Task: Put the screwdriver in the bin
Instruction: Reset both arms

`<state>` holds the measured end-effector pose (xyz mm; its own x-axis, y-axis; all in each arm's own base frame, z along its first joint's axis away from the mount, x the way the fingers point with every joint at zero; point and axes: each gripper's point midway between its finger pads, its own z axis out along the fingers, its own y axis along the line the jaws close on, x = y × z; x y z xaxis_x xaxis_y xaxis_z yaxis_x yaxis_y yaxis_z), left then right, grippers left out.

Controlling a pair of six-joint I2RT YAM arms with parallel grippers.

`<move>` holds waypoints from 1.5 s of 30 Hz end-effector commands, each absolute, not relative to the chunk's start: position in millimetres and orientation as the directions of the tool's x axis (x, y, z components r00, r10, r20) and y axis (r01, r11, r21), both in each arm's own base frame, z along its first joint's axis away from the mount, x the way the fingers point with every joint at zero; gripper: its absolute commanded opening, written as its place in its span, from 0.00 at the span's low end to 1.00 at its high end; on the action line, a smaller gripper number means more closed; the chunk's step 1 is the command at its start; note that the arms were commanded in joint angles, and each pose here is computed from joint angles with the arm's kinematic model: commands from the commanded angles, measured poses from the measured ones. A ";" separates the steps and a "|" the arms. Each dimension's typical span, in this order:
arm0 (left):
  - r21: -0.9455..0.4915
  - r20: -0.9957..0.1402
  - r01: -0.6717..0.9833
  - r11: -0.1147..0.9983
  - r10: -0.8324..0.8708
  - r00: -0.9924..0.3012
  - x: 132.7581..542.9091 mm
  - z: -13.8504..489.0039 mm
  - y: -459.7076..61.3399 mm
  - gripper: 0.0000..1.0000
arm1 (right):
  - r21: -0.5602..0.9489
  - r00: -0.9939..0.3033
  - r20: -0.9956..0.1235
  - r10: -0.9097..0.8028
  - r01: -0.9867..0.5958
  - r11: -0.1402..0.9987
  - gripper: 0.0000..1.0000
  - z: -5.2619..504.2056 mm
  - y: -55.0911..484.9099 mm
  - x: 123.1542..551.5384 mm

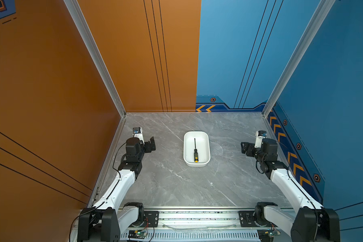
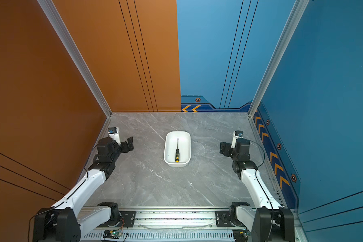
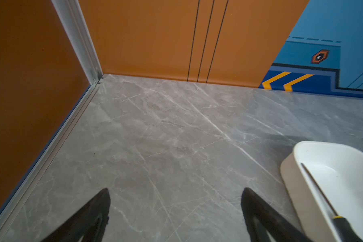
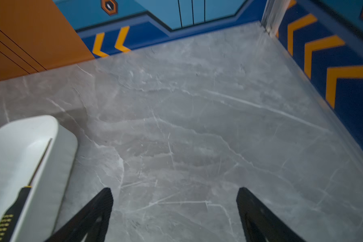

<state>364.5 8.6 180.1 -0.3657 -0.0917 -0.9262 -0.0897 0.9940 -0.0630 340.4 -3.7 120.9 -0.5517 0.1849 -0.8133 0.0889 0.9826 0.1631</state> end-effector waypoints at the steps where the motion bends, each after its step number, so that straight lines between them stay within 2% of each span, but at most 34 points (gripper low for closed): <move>1: -0.008 -0.956 -0.142 0.990 -0.049 -0.288 367.2 183.2 28.6 0.98 | 0.109 -0.304 -0.944 0.128 0.079 0.991 0.93 152.7 -15.1 365.8; 7: -0.014 -0.944 -0.165 0.986 -0.067 -0.322 366.8 165.9 35.1 0.98 | 0.092 -0.308 -0.942 0.136 0.152 0.984 0.92 118.8 -29.0 378.1; 12: -0.064 -0.945 -0.146 0.987 -0.107 -0.308 372.9 140.6 32.3 0.98 | 0.043 -0.329 -0.941 0.080 0.118 0.992 0.93 94.1 -17.2 394.4; 17: -0.072 -0.938 -0.118 0.990 -0.107 -0.329 379.0 118.5 27.0 0.98 | 0.033 -0.313 -0.948 0.064 0.103 0.994 0.93 94.4 -12.9 395.0; 19: -0.062 -0.943 -0.111 0.992 -0.095 -0.319 383.3 115.0 27.4 0.98 | 0.023 -0.348 -0.936 0.058 0.104 0.994 0.94 90.5 -13.6 394.4; 23: -0.038 -0.946 -0.066 0.997 -0.057 -0.320 391.0 102.0 19.5 0.98 | 0.026 -0.336 -0.940 0.060 0.105 0.994 1.00 91.6 -13.6 394.7; 25: 0.002 -0.956 -0.028 1.000 -0.006 -0.293 395.8 92.6 7.6 0.98 | 0.030 -0.331 -0.942 0.063 0.104 0.994 1.00 92.2 -13.3 395.0; 26: 0.013 -0.939 -0.030 0.999 0.002 -0.343 392.0 87.9 6.7 0.98 | 0.028 -0.333 -0.941 0.061 0.105 0.994 1.00 92.3 -13.7 395.2; 37: 0.036 -0.940 -0.078 0.996 0.007 -0.341 396.5 89.5 12.0 0.98 | -0.004 -0.325 -0.945 0.037 0.124 0.992 1.00 93.3 -12.2 393.5; 45: 0.037 -0.940 -0.079 0.996 0.008 -0.341 396.6 89.6 11.9 0.98 | 0.027 -0.333 -0.941 0.060 0.105 0.994 1.00 92.2 -13.2 395.3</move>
